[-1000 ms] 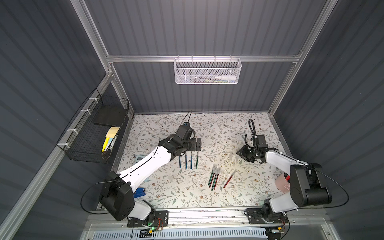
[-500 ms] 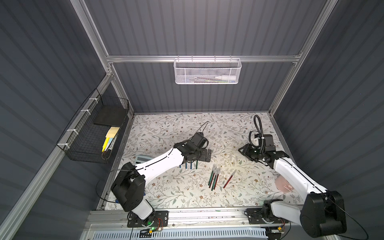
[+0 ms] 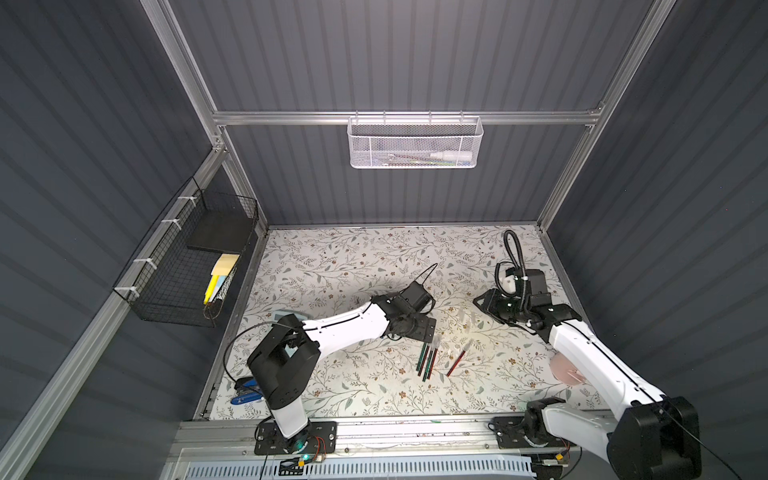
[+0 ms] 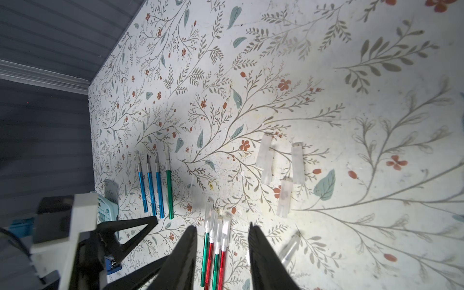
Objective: Remove protective caps from carving knives
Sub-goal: Pick up the carving knife from the center of the board.
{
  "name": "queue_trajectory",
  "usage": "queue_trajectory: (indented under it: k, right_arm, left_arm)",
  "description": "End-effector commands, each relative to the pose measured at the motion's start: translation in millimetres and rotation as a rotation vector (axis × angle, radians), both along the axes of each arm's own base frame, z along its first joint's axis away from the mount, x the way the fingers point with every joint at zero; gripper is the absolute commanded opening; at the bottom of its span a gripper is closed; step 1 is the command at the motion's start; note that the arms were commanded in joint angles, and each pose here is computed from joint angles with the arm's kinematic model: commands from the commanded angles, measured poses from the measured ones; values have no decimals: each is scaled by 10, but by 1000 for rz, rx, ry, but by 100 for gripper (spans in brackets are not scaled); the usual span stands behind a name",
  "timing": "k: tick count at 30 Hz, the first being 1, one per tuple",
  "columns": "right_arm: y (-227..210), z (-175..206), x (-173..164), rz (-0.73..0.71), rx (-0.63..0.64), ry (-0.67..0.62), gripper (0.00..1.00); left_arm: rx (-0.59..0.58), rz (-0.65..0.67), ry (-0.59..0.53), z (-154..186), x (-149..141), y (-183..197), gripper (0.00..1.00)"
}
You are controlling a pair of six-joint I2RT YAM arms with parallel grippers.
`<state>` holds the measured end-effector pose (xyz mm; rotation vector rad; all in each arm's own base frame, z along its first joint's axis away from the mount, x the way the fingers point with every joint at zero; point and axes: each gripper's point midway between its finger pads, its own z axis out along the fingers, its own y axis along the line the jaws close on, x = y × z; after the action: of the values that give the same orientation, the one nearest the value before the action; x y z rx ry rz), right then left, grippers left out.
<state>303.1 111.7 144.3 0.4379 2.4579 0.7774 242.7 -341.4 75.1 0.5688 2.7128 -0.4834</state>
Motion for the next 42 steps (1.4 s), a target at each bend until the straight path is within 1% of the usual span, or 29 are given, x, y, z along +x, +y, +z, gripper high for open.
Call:
queue_trajectory:
  k: [1, 6, 10, 12, 19, 25, 27, 33, 38, 42]
  right_arm:
    - [53, 47, 22, 4, 15, 2, 37]
    - [61, 18, 21, 4, 9, 5, 36]
    - [73, 10, 40, 7, 10, 9, 35]
    - [84, 6, 51, 9, 12, 11, 35]
    - [90, -29, 67, 10, 6, 18, 35]
    - [104, -30, 84, 15, 6, 18, 34]
    - [100, -26, 91, 13, 6, 15, 34]
    - [107, -75, 88, 13, 11, 22, 34]
    - [111, -95, 84, 15, 13, 21, 34]
    - [122, -82, 91, 20, 16, 14, 34]
  left_arm:
    - [0, -35, 77, -199, -144, -51, 83]
    - [40, -33, 89, -315, -142, -15, 76]
    - [84, -29, 101, -432, -147, 32, 64]
    - [100, -28, 111, -487, -151, 41, 60]
    - [111, -36, 119, -552, -149, 20, 58]
    - [135, -42, 133, -621, -160, 23, 50]
    - [157, -48, 134, -641, -174, 28, 46]
    - [264, -78, 104, -636, -226, 49, 45]
    - [307, -84, 103, -673, -295, 81, 44]
    - [356, -75, 97, -714, -341, 144, 41]
